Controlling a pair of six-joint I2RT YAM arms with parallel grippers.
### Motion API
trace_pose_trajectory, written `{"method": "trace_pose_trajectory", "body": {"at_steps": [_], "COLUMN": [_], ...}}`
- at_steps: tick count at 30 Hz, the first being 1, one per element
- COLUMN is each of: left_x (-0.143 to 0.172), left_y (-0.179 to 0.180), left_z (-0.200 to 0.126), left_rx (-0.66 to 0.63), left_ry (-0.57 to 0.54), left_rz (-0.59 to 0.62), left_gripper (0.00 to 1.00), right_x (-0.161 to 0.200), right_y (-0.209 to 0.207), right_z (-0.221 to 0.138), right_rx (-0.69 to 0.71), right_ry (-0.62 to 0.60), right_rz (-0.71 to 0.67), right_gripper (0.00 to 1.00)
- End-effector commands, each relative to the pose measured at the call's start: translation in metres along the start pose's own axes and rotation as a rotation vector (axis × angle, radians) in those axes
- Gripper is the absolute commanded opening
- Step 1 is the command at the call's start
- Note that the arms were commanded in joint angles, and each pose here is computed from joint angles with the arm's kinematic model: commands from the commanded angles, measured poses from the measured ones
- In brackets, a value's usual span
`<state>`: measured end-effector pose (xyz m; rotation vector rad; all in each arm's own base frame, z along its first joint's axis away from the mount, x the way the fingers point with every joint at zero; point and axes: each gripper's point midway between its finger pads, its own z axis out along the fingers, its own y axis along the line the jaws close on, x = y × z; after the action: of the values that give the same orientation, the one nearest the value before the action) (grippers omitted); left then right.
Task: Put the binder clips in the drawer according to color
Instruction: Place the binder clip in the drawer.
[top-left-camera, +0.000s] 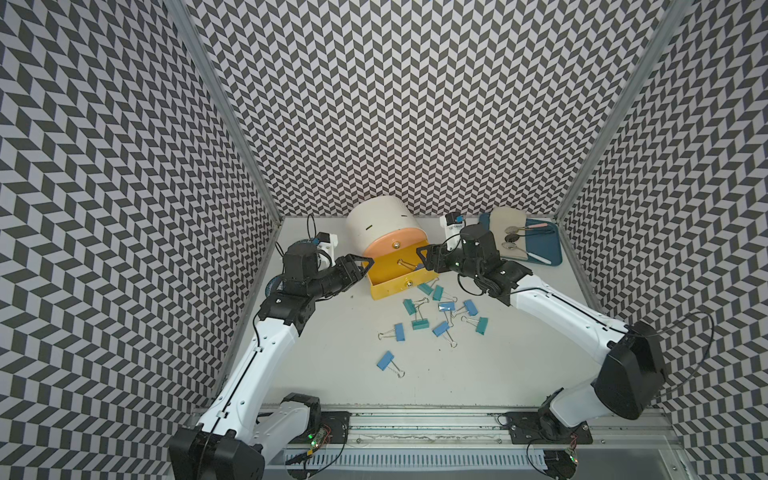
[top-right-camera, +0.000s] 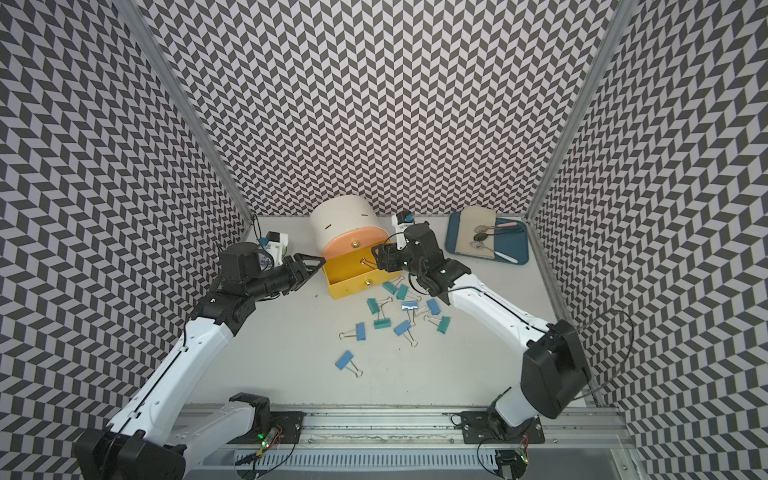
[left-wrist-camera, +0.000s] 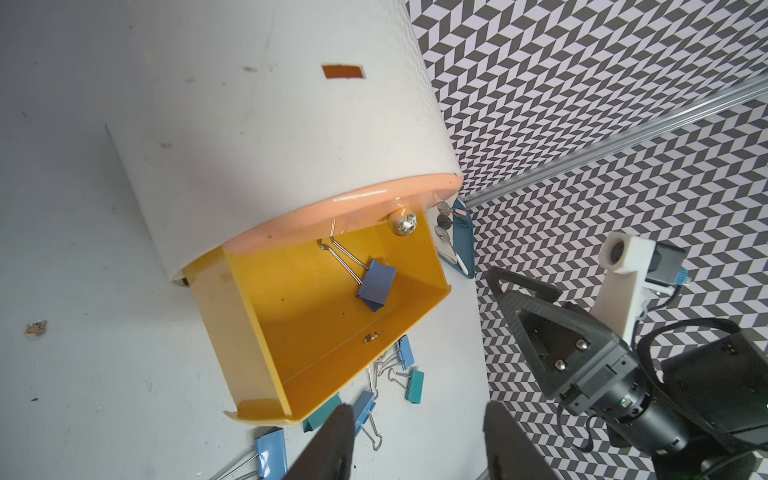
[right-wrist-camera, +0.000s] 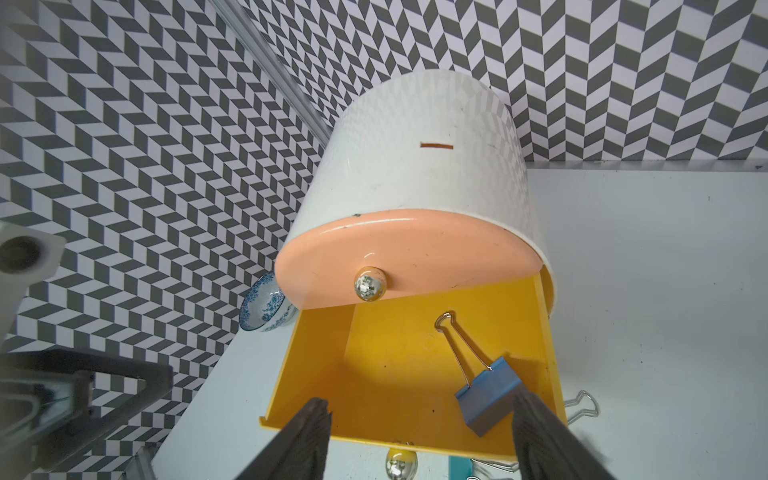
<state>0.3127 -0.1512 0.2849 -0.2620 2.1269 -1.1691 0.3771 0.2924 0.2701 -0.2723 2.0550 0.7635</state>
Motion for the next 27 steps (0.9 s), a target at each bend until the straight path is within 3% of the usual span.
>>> {"method": "trace_pose_trajectory", "body": {"at_steps": [1,17,27], "left_x": [0.002,0.036,0.077], "left_y": [0.002,0.043,0.082], "left_z": [-0.007,-0.022,-0.030], "left_rx": [-0.009,-0.088,-0.138], "left_ry": [-0.010,-0.020,0.005], "left_rz": [0.028,-0.033,-0.098], "left_gripper": [0.54,0.54,0.54], "right_x": [-0.010,0.058,0.125], "right_y": [-0.001,-0.033,-0.052], "right_z": [-0.020,-0.060,-0.061], "right_rx": [0.003,0.079,0.083], "right_ry": [-0.062,0.017,0.172], "right_rz": [-0.016,0.019,0.054], "right_gripper": [0.74,0.75,0.74]}}
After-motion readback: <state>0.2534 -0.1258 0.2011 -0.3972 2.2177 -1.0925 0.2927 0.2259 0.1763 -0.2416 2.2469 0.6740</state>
